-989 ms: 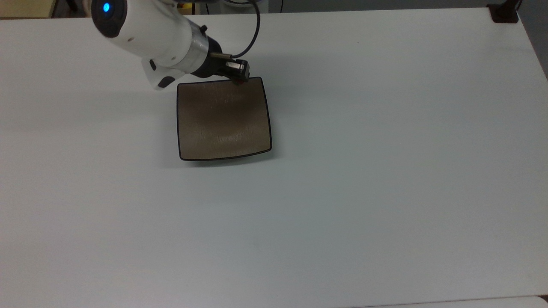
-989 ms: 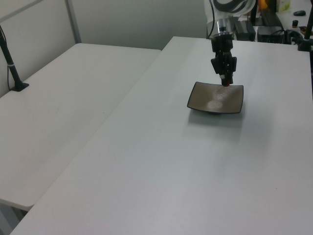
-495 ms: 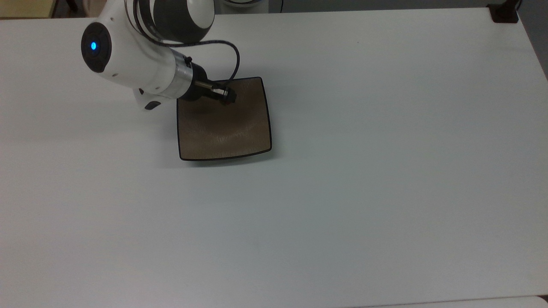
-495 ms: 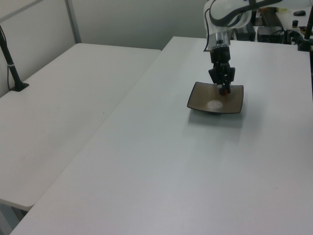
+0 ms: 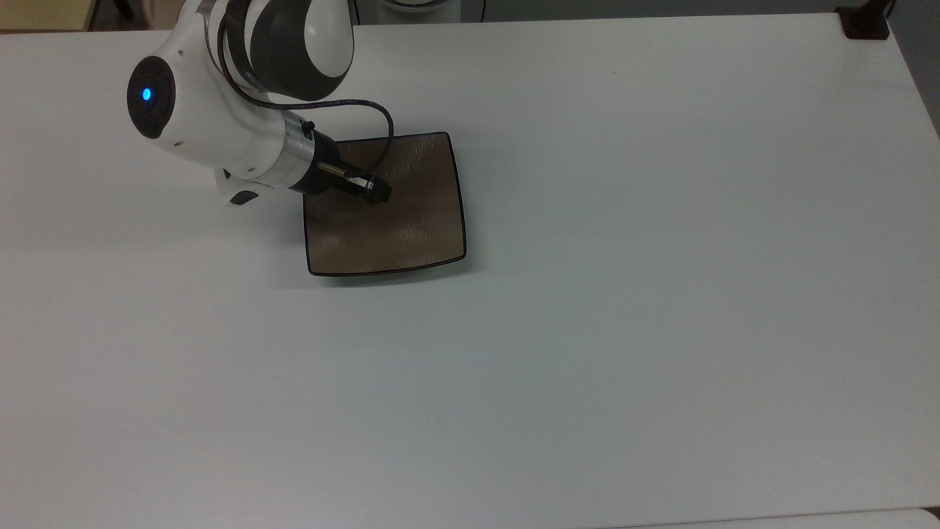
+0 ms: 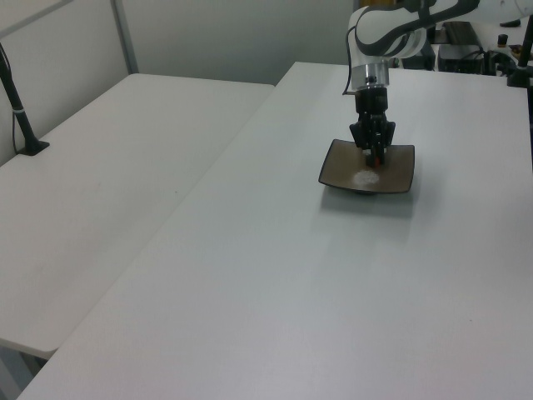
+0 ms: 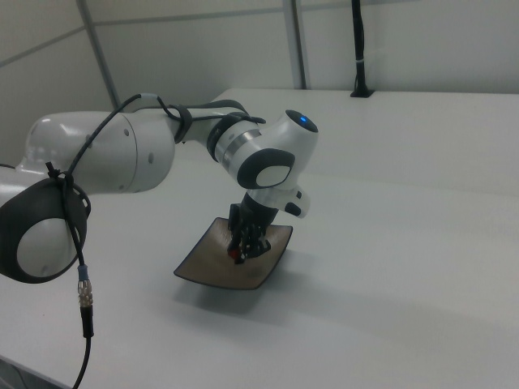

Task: Strawberries on a ceramic plate
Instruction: 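Lower the strawberry onto the plate and open the gripper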

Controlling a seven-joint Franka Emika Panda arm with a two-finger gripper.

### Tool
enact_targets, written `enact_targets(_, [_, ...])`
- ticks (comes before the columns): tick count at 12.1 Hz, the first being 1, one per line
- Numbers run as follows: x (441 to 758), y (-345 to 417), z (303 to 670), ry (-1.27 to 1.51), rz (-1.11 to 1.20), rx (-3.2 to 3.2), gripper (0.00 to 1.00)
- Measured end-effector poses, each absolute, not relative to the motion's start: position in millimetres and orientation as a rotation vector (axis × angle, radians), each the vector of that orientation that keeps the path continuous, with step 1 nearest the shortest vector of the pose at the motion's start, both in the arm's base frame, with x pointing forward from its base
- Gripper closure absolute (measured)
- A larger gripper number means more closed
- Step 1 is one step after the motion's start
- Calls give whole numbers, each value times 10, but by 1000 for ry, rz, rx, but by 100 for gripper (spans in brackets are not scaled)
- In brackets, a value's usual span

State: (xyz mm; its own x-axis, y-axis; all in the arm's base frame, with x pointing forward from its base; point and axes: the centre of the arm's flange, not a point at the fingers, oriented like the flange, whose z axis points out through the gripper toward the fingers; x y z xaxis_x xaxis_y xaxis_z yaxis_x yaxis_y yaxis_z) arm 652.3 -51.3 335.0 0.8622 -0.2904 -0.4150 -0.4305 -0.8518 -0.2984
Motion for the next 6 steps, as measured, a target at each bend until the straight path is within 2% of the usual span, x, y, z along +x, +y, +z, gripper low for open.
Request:
enact_targets(5, [6550, -515, 3257, 546, 497, -2647, 62])
enact_targets(6, [6551, -510, 3248, 545, 499, -2646, 49])
